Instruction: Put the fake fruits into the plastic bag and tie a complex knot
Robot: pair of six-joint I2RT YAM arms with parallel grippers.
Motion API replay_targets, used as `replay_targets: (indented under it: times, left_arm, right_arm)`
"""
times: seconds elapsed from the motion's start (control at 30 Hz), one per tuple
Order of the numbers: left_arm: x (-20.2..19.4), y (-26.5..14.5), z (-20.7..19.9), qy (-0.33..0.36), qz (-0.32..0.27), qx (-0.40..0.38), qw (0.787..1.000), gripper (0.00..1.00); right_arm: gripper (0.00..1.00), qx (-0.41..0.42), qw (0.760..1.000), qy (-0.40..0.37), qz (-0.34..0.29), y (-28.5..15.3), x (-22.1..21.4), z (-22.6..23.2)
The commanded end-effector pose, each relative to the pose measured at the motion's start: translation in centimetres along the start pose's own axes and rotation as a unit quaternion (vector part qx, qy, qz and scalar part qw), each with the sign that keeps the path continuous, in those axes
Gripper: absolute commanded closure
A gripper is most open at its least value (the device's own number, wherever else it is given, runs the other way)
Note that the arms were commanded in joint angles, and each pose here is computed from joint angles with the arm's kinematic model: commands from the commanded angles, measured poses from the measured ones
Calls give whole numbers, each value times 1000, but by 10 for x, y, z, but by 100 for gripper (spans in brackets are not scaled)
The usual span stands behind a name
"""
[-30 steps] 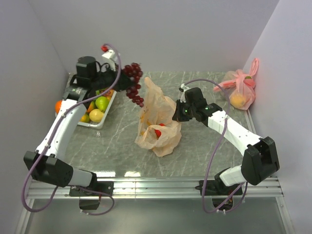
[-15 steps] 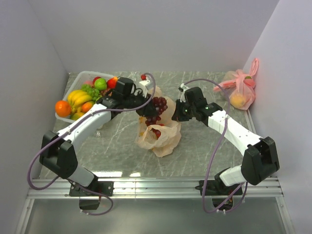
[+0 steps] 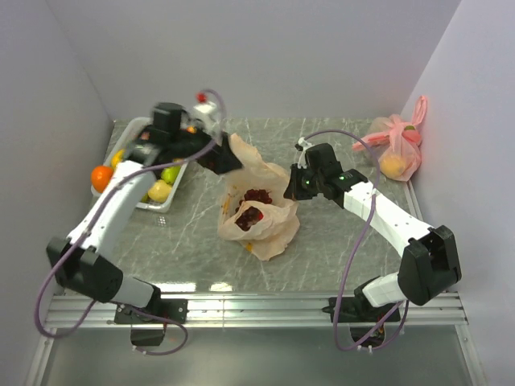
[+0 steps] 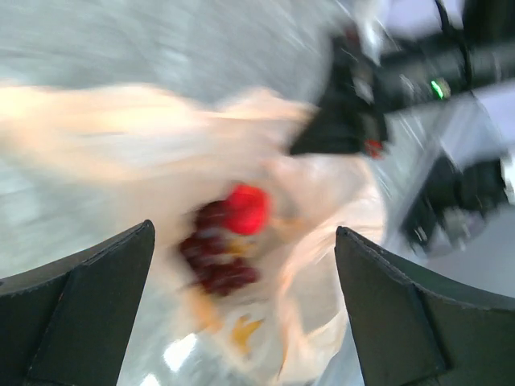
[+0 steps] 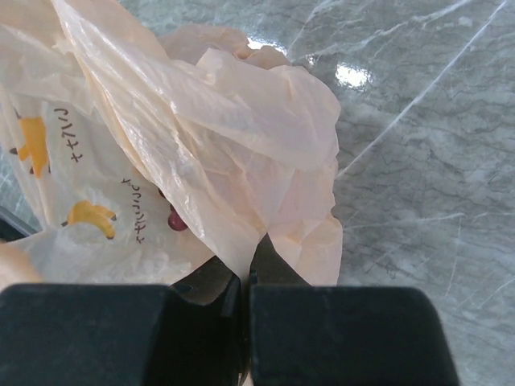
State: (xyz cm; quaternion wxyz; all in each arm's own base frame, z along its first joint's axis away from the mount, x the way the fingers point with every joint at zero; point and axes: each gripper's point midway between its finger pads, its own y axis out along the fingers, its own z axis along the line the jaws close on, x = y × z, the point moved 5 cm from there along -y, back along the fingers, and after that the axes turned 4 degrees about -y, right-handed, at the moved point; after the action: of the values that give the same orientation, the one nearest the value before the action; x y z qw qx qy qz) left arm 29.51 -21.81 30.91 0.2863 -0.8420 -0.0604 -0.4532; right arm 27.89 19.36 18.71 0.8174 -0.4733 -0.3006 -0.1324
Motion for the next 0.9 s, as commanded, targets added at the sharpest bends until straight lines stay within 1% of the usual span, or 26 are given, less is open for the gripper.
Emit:
replay_targets:
  times: [0.0, 0.07, 0.1, 0.13, 0.17, 0.23, 0.27, 0.33, 0.37, 0.4, 0.47, 0.5, 0.57, 0.63, 0.7, 0.87]
  left_arm:
    - [39, -83, 22, -19, -93, 94, 991, 1]
    - [40, -115, 42, -39, -112, 154, 981, 1]
    - [31, -139, 63, -74, -111, 196, 971, 1]
    - [26, -154, 75, -86, -115, 224, 964, 1]
    - [20, -181, 97, -110, -126, 277, 946, 1]
    - [4, -205, 116, -140, -117, 326, 928, 1]
    - [-6, -227, 133, -163, -119, 373, 906, 1]
    - [-26, -242, 155, -202, -95, 420, 879, 1]
    - [-36, -259, 166, -214, -90, 446, 865, 1]
    - [-48, -263, 179, -229, -70, 453, 859, 1]
    - [-62, -279, 195, -258, -66, 481, 835, 1]
    - [-68, -281, 201, -252, -49, 475, 841, 1]
    - [-78, -283, 216, -251, -29, 478, 841, 1]
    - [-85, -285, 229, -221, -8, 486, 846, 0]
    - [-91, -287, 238, -214, 5, 498, 841, 1]
    - [-106, -280, 262, -232, 43, 480, 845, 1]
  right_arm:
    - [100, 12, 1000, -12, -19, -7, 9, 4]
    - [100, 10, 1000, -16, -16, -5, 7, 3]
    - [100, 7, 1000, -18, -17, -4, 6, 2]
    - [100, 4, 1000, -19, -16, -4, 6, 1]
    - [100, 2, 1000, -20, -13, -3, 5, 0]
    - [100, -2, 1000, -22, -8, -1, 2, -1]
    - [100, -3, 1000, -23, -8, -1, 1, -2]
    - [100, -5, 1000, -22, -8, 0, 1, -3]
    - [100, -6, 1000, -21, -8, 0, -1, -3]
    - [100, -4, 1000, -21, -5, 1, -2, -3]
    - [100, -2, 1000, -21, -3, 1, -3, -2]
    - [100, -2, 1000, -21, -1, 1, -3, -2]
    - [100, 1, 1000, -20, -2, 2, -4, -2]
    - [100, 4, 1000, -20, -1, 2, -5, -1]
    - [100, 7, 1000, -19, 0, 1, -5, -1]
    - [100, 14, 1000, -23, 0, 0, -4, 2]
